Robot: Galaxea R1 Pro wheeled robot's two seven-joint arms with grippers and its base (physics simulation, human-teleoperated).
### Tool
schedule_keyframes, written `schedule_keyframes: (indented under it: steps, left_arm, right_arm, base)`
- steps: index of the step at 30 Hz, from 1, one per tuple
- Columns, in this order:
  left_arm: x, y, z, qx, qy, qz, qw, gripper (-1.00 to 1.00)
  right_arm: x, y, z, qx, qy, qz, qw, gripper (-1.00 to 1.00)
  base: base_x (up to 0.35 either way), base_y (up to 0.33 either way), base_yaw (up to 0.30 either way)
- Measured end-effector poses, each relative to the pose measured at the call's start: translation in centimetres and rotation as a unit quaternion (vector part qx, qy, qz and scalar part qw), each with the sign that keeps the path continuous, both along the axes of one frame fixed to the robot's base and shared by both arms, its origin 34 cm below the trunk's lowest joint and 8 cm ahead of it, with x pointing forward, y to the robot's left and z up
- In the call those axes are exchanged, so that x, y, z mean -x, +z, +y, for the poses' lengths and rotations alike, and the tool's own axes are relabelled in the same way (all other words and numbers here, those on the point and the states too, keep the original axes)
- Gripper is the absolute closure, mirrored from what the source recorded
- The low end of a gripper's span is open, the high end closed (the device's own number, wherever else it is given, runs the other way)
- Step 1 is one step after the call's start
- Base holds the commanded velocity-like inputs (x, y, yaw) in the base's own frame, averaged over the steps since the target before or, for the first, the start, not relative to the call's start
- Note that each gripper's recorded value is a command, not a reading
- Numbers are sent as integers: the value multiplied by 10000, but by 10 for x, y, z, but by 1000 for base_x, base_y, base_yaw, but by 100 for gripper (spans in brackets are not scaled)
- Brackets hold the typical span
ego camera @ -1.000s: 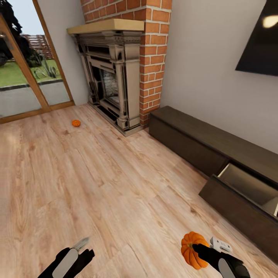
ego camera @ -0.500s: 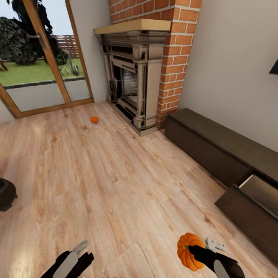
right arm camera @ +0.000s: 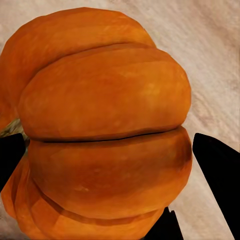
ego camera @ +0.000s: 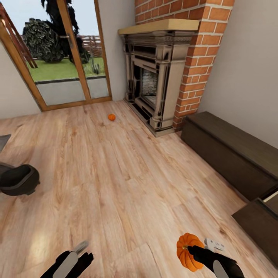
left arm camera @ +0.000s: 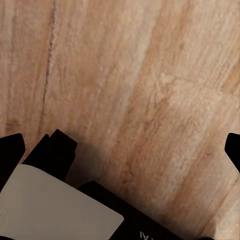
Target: Place each of the two pumpkins and all three candles from the living room inside a cabinet in the living room (use any cabinet), then make sure every cabinet is closed, and position the cauldron so it is next to a table in the living room.
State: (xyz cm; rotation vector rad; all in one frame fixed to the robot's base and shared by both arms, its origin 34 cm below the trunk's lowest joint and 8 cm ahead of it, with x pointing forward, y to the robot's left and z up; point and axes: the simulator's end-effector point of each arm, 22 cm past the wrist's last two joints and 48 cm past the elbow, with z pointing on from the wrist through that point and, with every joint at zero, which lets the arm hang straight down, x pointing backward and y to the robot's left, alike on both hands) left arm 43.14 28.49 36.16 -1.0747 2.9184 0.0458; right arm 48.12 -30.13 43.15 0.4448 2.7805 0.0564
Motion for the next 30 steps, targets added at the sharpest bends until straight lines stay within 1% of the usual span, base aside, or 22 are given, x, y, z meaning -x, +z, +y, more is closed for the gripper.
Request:
schedule_keyframes:
  steps: [30]
  left_arm:
    - [0,0,-1,4,0,2,10000,-100]
  right_arm:
    - [0,0,0,5,0,0,10000,100]
  base:
    - [0,0,286]
